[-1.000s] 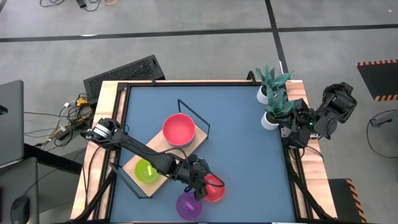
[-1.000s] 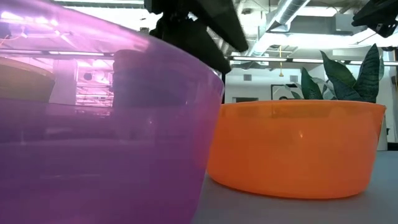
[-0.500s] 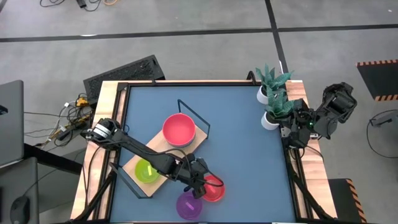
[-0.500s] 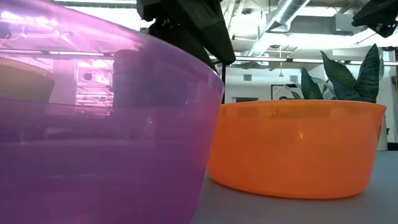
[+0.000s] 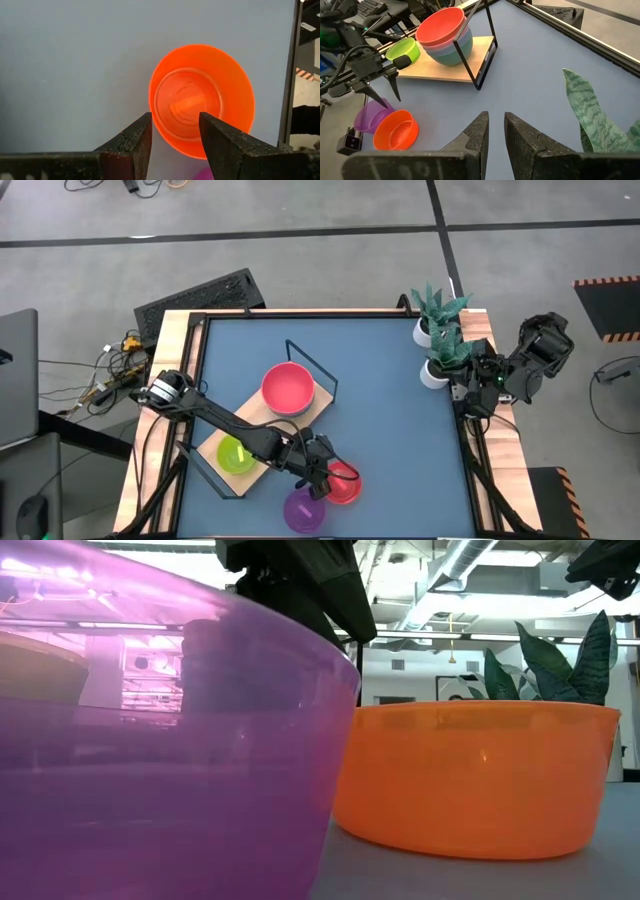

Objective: Place and stack bowls onto a shelf
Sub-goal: Stack the small orange bowl on top of the yellow bowl on the shelf

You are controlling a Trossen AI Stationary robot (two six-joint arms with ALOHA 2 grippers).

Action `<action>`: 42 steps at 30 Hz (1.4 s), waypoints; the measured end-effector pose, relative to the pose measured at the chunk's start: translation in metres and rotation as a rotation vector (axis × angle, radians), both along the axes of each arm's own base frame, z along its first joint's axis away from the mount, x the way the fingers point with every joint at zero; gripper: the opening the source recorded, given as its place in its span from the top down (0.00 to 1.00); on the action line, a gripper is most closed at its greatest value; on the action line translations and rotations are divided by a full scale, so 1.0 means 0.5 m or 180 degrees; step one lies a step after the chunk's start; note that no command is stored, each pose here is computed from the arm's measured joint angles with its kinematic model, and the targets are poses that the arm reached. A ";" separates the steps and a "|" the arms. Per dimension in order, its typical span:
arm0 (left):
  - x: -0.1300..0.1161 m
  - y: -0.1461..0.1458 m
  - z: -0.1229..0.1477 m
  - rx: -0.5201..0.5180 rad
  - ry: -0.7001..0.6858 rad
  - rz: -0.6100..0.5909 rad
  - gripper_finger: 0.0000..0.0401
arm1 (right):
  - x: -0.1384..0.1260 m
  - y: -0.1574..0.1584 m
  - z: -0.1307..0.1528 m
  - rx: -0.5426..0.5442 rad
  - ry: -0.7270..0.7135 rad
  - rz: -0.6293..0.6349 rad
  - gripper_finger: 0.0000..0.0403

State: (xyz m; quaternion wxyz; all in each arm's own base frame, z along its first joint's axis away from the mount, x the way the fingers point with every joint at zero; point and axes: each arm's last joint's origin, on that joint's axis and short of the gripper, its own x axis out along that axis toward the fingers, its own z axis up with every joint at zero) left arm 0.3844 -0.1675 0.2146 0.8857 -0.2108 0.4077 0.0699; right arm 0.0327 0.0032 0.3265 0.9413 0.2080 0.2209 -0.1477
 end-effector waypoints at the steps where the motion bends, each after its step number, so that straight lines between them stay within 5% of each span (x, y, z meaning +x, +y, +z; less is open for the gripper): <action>1: 0.000 0.000 0.000 0.0004 -0.0001 -0.0003 0.63 | 0.000 0.000 0.000 0.0001 0.0000 0.0000 0.78; 35: 0.037 -0.011 -0.108 -0.0311 0.0251 0.0187 0.64 | 0.002 0.003 0.000 0.0037 0.0041 0.0049 0.78; 42: 0.042 -0.001 -0.103 -0.0420 0.0223 0.0298 0.77 | 0.002 0.003 0.000 0.0036 0.0042 0.0049 0.78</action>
